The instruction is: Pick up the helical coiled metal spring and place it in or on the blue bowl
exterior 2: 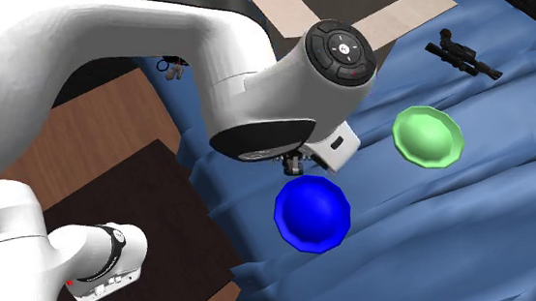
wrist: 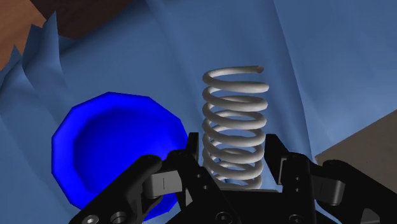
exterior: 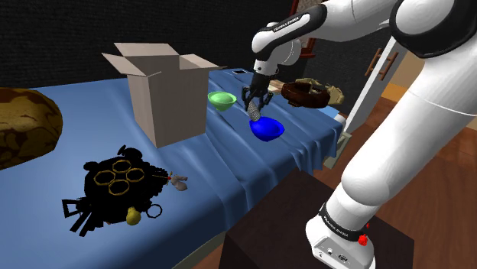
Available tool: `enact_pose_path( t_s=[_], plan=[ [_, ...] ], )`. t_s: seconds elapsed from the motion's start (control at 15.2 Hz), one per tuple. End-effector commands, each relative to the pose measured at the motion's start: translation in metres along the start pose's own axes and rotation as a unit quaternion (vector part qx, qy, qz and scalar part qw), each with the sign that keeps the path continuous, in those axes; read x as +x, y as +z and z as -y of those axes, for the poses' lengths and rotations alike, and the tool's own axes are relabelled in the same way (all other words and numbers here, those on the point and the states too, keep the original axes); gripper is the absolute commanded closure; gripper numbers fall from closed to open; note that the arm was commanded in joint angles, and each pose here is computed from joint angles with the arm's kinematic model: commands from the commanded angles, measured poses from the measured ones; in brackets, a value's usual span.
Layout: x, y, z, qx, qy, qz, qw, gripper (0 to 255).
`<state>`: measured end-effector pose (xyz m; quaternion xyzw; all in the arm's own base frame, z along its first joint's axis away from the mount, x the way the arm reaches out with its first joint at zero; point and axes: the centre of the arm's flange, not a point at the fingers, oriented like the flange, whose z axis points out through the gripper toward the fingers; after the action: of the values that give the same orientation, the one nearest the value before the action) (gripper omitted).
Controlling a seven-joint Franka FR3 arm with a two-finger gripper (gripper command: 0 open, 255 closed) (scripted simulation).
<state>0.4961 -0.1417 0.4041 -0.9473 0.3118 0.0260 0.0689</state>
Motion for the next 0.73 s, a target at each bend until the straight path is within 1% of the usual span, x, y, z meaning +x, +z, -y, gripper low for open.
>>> enact_pose_path(
  t_s=[0.0,0.53,0.66],
  plan=[
    [0.014,-0.008,-0.020,0.000,0.000,0.000,1.0000,255],
    [0.073,-0.028,-0.105,0.000,0.000,0.000,1.0000,255],
    [0.074,-0.018,-0.106,0.000,0.000,0.000,1.0000,255]
  ],
)
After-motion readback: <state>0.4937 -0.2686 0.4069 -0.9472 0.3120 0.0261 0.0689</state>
